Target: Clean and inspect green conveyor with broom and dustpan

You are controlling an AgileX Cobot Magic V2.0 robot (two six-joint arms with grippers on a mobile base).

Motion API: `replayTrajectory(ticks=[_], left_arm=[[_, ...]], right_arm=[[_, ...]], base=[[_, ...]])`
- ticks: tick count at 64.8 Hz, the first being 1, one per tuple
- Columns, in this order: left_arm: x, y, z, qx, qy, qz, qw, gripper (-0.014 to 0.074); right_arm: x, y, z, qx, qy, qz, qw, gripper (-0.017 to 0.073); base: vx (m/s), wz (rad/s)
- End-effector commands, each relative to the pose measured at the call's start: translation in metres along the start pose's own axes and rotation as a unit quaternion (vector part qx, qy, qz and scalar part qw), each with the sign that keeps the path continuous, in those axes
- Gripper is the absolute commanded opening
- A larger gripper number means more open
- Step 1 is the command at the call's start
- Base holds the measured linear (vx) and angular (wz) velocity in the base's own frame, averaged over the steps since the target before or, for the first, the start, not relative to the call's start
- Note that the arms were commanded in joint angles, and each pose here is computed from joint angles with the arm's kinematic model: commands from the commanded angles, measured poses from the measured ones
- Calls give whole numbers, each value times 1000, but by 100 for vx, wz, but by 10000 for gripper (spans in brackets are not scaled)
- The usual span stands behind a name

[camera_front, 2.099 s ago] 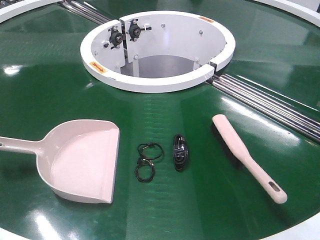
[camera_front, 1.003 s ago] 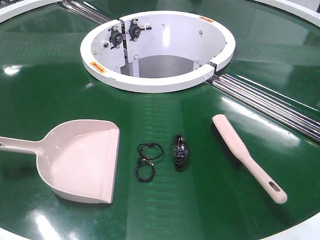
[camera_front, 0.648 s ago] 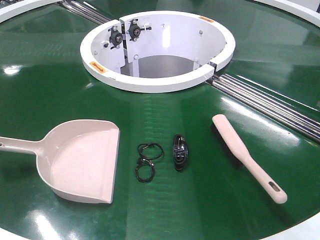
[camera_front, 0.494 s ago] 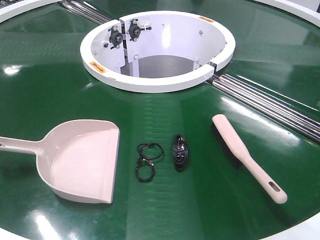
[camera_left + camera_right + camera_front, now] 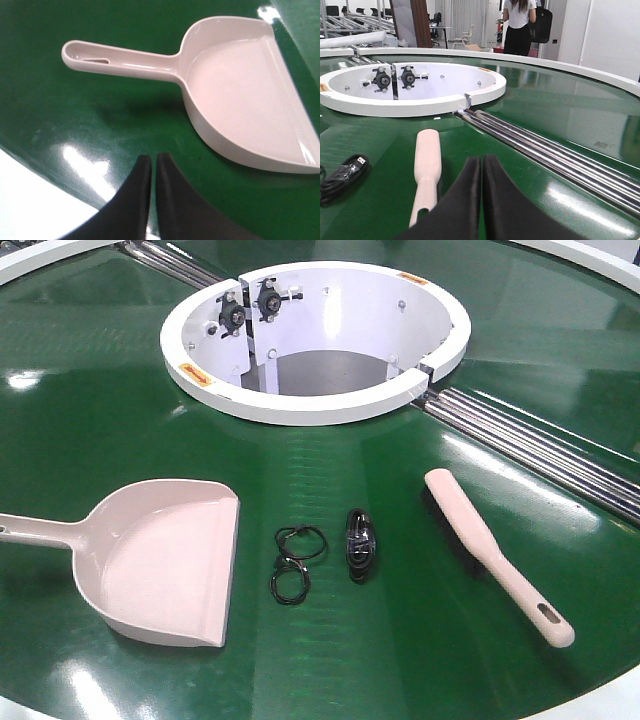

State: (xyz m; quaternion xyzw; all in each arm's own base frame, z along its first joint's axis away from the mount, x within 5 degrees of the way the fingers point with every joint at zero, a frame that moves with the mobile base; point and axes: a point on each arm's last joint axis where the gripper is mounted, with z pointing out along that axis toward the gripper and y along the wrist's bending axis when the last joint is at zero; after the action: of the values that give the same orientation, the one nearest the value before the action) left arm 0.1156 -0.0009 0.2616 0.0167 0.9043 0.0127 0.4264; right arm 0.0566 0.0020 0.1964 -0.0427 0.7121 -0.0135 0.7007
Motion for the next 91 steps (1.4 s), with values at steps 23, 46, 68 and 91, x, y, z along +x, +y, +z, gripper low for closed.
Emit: replayTrajectory(ticks=[23, 46, 68, 91], left_arm=[[-30, 1, -12, -2, -36, 42, 998, 489], [-63, 7, -26, -21, 24, 148, 988, 561], [-141, -5, 14, 75, 69, 424, 900, 543], [-138, 7, 86, 89, 196, 566, 796, 543]], right_arm=[[-6, 0, -1, 0, -39, -5, 999, -8], [-6, 0, -1, 0, -38, -5, 999, -8], [-6, 0, -1, 0, -38, -5, 999, -8], [-6, 0, -1, 0, -38, -5, 999, -8]], base=[[0, 0], [0, 0], [0, 0], [0, 0]])
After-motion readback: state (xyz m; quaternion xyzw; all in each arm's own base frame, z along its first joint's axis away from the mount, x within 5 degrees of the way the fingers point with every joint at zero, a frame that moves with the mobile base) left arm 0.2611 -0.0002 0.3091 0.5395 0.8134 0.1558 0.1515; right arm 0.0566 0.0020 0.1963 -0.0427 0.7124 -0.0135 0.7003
